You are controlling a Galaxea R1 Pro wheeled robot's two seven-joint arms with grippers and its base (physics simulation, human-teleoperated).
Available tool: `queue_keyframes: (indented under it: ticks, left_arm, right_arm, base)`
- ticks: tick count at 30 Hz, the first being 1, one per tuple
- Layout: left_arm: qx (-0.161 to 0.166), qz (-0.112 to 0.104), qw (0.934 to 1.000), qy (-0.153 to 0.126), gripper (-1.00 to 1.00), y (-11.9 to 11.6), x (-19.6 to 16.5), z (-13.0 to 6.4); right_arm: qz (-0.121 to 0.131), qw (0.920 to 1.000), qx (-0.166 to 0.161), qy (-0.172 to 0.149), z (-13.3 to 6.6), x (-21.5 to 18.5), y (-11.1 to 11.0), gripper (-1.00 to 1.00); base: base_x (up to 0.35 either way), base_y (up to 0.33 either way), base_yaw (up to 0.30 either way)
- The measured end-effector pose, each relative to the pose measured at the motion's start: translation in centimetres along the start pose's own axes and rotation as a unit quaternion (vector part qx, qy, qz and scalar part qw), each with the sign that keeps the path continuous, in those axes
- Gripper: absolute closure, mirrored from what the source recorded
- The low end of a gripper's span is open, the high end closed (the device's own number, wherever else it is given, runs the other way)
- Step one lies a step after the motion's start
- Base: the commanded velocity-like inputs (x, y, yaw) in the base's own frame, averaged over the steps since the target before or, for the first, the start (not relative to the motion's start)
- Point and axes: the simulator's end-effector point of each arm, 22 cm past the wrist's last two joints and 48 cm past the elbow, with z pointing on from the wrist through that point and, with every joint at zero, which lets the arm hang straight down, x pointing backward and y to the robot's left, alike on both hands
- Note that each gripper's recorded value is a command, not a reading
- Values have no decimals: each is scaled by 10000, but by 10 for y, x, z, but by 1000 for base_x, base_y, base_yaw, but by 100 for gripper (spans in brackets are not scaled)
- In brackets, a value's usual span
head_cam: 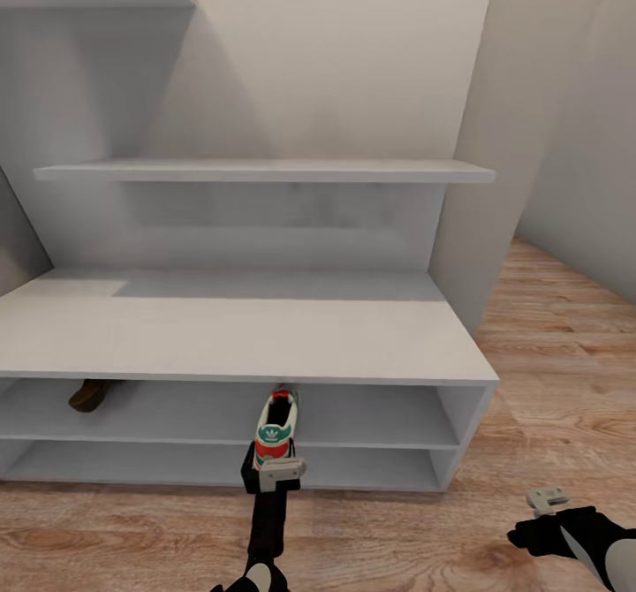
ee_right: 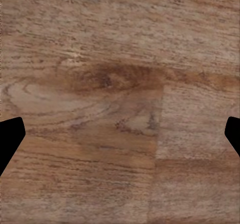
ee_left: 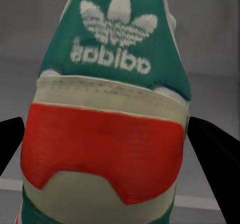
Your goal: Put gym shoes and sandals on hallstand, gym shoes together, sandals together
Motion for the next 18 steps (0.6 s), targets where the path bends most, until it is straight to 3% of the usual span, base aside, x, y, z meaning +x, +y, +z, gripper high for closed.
queue_keyframes:
  ticks: [18]
  left_arm:
    - [74, -35, 10000, 14, 100, -3, 0, 0]
  right_arm:
    - [-9, 10000, -43, -7, 1, -1, 7, -100]
  base:
    - [0, 0, 0]
